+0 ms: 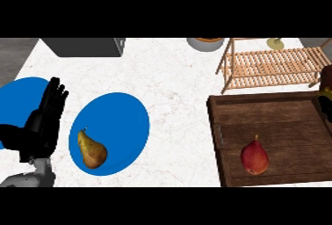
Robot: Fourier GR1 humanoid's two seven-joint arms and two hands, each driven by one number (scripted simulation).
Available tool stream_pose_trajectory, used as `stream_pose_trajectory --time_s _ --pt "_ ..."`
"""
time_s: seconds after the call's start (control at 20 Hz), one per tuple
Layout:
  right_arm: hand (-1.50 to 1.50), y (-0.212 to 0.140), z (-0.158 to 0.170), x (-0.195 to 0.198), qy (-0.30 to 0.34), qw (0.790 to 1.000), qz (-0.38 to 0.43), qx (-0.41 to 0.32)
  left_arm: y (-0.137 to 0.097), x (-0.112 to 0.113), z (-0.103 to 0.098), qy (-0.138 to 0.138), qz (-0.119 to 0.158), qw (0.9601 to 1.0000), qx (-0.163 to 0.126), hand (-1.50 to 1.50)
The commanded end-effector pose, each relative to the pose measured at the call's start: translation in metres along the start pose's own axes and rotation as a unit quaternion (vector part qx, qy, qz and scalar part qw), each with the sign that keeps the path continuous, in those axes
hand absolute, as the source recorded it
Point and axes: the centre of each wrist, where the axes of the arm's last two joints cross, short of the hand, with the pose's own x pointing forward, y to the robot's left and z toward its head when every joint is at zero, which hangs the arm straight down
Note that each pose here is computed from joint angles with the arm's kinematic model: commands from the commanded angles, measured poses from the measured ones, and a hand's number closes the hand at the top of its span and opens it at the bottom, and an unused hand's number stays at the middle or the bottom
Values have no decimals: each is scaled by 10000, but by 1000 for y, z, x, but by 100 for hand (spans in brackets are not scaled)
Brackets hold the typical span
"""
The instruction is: Pick the sweet potato from the tray and place it in the tiered shelf
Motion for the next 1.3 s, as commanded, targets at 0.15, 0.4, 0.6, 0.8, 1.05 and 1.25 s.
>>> stream_pose_trajectory --time_s 0.15,0.4,0.6,0.8,1.05,1.25 --pt "150 -6 -40 -13 136 9993 -118 -321 -21 8 7 -71 -25 10000 -65 0" --pt "150 17 -79 -20 241 9984 -297 -407 0 6 -5 -117 10 9999 -37 0" --pt "150 36 -96 -55 66 9975 -394 -585 12 3 -4 -57 -51 10000 -63 0" --pt "150 49 -116 -56 51 9962 -446 -743 -6 18 -6 -119 2 9999 -35 0" --pt "150 68 -146 -65 20 9962 -396 -774 -5 12 -6 -107 60 9998 -133 0" --pt "150 89 -153 -66 112 9963 -409 -753 1 22 -5 -97 8 9998 -193 0"
